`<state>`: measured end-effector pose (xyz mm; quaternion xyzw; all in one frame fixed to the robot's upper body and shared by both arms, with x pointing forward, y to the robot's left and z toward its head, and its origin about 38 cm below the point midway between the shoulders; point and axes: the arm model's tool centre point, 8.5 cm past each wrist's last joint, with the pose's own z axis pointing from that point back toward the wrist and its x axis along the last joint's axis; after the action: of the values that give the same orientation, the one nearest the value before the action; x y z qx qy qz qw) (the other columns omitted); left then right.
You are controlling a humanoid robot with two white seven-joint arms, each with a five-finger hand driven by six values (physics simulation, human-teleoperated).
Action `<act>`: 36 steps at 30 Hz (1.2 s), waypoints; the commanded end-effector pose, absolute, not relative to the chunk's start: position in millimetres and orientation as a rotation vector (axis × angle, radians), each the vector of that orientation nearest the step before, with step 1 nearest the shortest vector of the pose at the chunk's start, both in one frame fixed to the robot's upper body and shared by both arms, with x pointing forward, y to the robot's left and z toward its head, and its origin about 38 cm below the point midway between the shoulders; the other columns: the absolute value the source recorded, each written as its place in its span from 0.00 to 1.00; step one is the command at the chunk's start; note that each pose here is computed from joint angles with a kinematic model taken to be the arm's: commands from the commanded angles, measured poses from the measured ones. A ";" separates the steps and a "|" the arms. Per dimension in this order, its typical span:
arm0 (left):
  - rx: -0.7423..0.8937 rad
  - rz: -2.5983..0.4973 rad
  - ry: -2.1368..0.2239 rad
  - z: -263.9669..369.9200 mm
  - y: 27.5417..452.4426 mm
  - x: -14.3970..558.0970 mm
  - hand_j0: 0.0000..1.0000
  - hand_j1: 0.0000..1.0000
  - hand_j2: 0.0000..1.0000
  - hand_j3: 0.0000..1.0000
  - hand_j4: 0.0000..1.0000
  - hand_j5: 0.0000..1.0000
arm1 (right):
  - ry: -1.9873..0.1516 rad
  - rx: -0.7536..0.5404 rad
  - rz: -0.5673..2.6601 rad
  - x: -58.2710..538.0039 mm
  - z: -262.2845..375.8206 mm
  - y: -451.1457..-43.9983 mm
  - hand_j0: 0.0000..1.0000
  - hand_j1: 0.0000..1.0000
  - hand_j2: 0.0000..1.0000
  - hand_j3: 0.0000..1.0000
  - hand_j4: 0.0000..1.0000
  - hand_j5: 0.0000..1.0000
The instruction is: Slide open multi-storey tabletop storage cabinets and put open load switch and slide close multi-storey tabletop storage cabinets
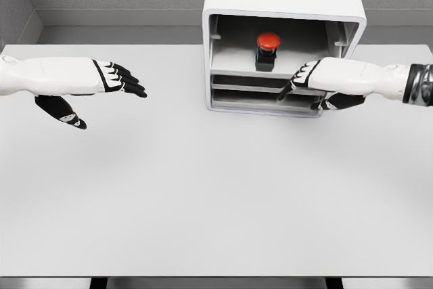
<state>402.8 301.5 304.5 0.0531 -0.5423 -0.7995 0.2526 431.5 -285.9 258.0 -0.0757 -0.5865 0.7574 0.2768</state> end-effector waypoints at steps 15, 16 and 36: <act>0.142 -2.166 -1.478 305.2 301.8 403.0 1.00 1.00 1.00 1.00 1.00 1.00 | -1.558 -0.158 2.022 447.0 245.3 -271.7 0.72 0.72 0.72 0.72 0.72 0.72; 0.142 -2.166 -1.478 305.2 301.8 403.0 1.00 1.00 1.00 1.00 1.00 1.00 | -1.555 -0.162 2.026 446.8 245.4 -272.0 0.72 0.72 0.72 0.72 0.72 0.72; 0.143 -2.165 -1.475 304.7 302.4 403.5 1.00 1.00 1.00 1.00 1.00 1.00 | -1.509 -0.258 2.025 380.3 249.5 -330.1 1.00 1.00 1.00 1.00 1.00 1.00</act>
<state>403.2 302.4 303.9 0.0532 -0.5417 -0.7994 0.2544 379.8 -321.8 229.2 -0.0734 -0.5660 0.7622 0.3055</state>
